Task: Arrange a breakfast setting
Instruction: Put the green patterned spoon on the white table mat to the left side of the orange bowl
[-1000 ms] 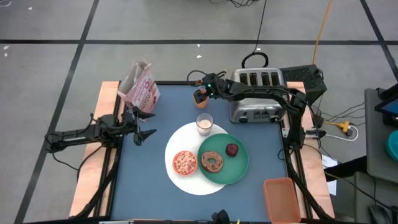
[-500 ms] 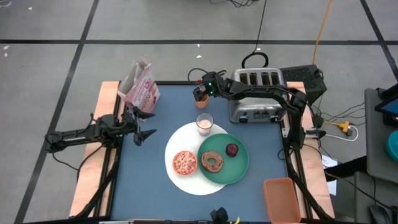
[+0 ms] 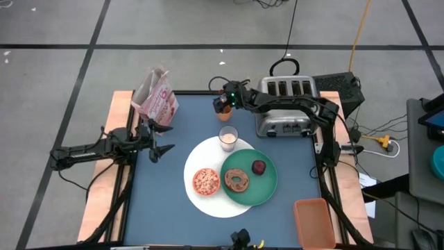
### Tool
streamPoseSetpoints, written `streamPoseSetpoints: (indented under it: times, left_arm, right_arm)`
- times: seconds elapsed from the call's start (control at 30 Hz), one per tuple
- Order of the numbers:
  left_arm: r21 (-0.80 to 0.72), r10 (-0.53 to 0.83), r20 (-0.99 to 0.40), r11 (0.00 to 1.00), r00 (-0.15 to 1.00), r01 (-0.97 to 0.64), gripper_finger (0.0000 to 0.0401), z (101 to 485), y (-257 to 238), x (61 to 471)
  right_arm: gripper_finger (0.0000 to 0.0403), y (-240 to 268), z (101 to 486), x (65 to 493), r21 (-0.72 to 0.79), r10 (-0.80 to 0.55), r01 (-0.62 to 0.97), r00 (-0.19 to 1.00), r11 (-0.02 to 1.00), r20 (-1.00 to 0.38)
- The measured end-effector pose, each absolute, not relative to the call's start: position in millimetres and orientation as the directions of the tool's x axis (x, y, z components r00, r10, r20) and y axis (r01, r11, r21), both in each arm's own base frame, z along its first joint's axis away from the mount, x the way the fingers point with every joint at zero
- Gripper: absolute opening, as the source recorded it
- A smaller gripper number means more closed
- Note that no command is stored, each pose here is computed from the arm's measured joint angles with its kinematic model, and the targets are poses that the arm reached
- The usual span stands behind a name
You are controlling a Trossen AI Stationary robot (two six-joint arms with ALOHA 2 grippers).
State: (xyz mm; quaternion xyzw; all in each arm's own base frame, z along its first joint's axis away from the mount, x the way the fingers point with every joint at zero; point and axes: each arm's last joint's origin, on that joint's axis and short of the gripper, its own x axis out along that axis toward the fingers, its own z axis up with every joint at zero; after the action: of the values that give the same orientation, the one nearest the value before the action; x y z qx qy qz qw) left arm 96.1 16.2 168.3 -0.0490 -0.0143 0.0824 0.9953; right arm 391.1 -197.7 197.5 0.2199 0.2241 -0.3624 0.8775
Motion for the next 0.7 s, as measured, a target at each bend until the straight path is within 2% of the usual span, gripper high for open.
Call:
streamPoseSetpoints:
  times: [0.37,0.7]
  left_arm:
    - [-0.101,0.166,0.021,0.982,0.986,-0.163,0.0392,168,16,96]
    - [-0.102,0.166,0.021,0.981,0.986,-0.163,0.0392,168,16,96]
  right_arm:
    - [0.0356,-199,195,390,0.217,-0.537,0.742,0.625,0.635,-0.567]
    - [0.0303,-201,184,392,0.209,-0.533,0.745,0.616,0.634,-0.580]
